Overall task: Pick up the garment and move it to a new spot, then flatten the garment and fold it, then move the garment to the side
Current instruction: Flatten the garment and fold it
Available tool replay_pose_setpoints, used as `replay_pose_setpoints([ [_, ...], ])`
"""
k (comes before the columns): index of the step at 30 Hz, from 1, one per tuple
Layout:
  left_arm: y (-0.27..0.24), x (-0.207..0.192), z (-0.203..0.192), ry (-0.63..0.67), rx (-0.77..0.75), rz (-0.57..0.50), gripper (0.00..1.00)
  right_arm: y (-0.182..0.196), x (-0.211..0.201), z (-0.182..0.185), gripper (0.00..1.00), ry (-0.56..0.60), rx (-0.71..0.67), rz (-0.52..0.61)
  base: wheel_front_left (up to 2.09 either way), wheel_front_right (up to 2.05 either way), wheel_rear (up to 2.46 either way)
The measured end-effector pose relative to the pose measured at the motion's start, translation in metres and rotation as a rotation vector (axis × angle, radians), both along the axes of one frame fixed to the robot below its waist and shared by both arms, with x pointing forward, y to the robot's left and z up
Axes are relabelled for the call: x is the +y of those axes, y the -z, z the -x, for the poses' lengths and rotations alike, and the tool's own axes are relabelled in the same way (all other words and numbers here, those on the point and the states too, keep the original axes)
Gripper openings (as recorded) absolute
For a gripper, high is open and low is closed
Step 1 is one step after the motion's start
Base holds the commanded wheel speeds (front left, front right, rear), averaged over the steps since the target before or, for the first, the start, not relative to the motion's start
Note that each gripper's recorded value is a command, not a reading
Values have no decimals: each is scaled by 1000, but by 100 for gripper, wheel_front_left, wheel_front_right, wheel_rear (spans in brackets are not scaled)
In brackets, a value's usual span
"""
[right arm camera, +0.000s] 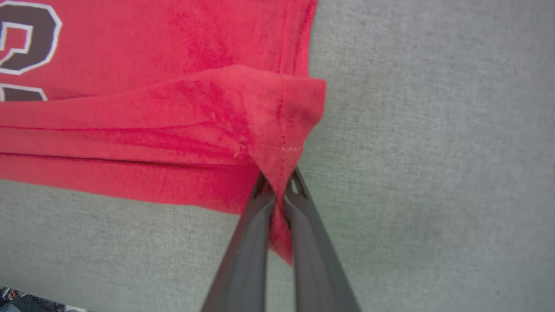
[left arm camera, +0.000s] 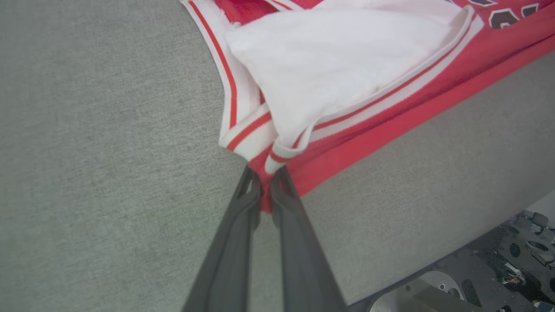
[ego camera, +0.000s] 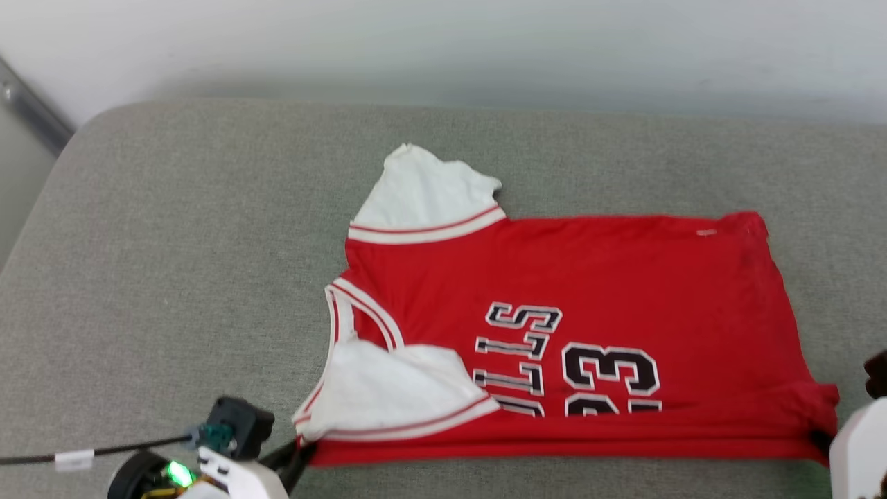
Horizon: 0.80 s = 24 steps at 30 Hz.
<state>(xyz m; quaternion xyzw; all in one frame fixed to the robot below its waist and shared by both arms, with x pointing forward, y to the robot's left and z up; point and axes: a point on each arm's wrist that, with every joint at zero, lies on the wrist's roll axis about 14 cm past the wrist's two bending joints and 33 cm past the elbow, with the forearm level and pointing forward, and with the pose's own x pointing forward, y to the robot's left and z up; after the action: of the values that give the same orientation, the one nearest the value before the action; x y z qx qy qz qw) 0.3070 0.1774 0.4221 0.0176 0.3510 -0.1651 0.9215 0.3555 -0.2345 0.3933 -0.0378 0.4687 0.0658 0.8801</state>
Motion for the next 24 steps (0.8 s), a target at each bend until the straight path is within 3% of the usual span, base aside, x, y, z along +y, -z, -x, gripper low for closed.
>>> replay_pose_setpoints([
  [13,30,-21,44,11,134,75,0,2,-13,52,0,42,107,-9,0,0,0],
  [14,31,-22,43,2,134,86,30,5,-12,54,0,44,118,-16,0,0,0],
  [15,32,-24,42,-3,130,99,68,7,-11,54,0,52,123,-23,0,0,0],
  [16,33,-26,42,-2,128,107,92,10,-11,55,4,58,128,-29,0,0,0],
  [17,34,-26,43,0,129,109,100,10,-10,54,100,61,120,-33,0,0,0],
  [24,23,-21,25,-28,3,126,100,-3,3,35,100,45,2,-78,0,0,0],
])
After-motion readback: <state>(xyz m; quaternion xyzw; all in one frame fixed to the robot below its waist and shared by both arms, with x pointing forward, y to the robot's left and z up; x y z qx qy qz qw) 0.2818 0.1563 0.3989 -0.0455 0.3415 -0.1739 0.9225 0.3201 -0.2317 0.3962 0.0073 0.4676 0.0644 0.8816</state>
